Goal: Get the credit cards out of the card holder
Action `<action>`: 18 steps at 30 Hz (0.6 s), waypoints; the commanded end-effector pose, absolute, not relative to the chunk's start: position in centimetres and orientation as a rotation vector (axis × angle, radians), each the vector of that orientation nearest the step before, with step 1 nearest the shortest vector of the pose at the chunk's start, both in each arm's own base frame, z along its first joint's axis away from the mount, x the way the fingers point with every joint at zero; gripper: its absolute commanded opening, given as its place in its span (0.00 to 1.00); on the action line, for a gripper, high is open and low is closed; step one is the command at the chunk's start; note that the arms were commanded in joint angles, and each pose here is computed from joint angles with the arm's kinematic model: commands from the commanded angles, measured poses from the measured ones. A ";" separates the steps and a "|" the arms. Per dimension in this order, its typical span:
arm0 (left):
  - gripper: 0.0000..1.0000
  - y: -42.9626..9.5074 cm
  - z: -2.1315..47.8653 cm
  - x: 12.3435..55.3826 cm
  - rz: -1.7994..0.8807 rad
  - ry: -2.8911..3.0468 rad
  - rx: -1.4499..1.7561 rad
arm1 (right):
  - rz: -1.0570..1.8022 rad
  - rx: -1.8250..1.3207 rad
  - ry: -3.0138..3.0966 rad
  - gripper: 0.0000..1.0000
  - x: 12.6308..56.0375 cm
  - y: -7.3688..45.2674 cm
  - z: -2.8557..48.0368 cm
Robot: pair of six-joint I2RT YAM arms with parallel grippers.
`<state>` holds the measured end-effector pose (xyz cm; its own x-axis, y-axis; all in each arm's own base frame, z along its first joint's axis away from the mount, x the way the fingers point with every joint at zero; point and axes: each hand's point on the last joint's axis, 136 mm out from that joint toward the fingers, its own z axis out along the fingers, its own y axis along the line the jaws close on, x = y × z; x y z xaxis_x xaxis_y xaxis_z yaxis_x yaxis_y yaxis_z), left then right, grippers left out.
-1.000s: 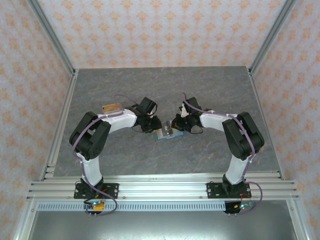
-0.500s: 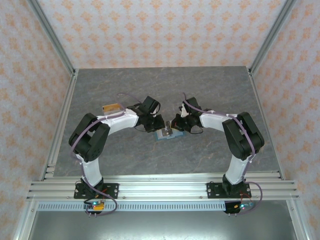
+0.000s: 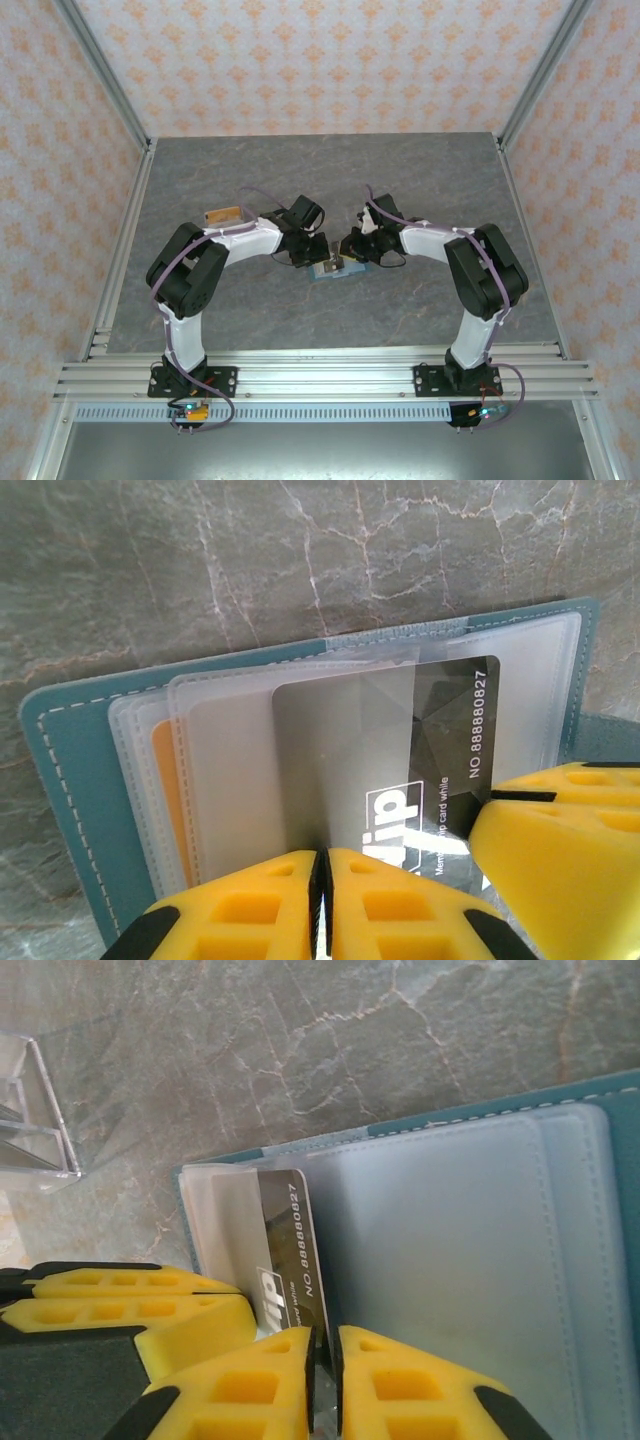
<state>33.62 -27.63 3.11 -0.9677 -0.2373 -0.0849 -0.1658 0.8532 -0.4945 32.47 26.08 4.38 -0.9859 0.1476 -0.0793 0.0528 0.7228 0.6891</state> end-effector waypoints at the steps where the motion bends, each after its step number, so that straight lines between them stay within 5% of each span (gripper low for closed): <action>1: 0.13 -26.3 0.2 32.5 -0.644 2.955 -0.381 | 1.256 0.177 2.776 0.17 32.4 27.4 4.5; 12: 0.12 -26.1 -0.4 32.2 -0.642 2.961 -0.397 | 1.273 0.181 2.786 0.19 32.3 27.6 4.1; 18: 0.11 -26.1 -0.8 32.0 -0.638 2.971 -0.397 | 1.048 0.195 2.885 0.24 31.9 25.5 2.0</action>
<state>33.74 -27.67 2.86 -0.9628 -0.2575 -0.0819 -0.1832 0.8447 -0.5029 32.60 26.17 3.32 -0.9854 0.1665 -0.0346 0.0949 0.7072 0.7006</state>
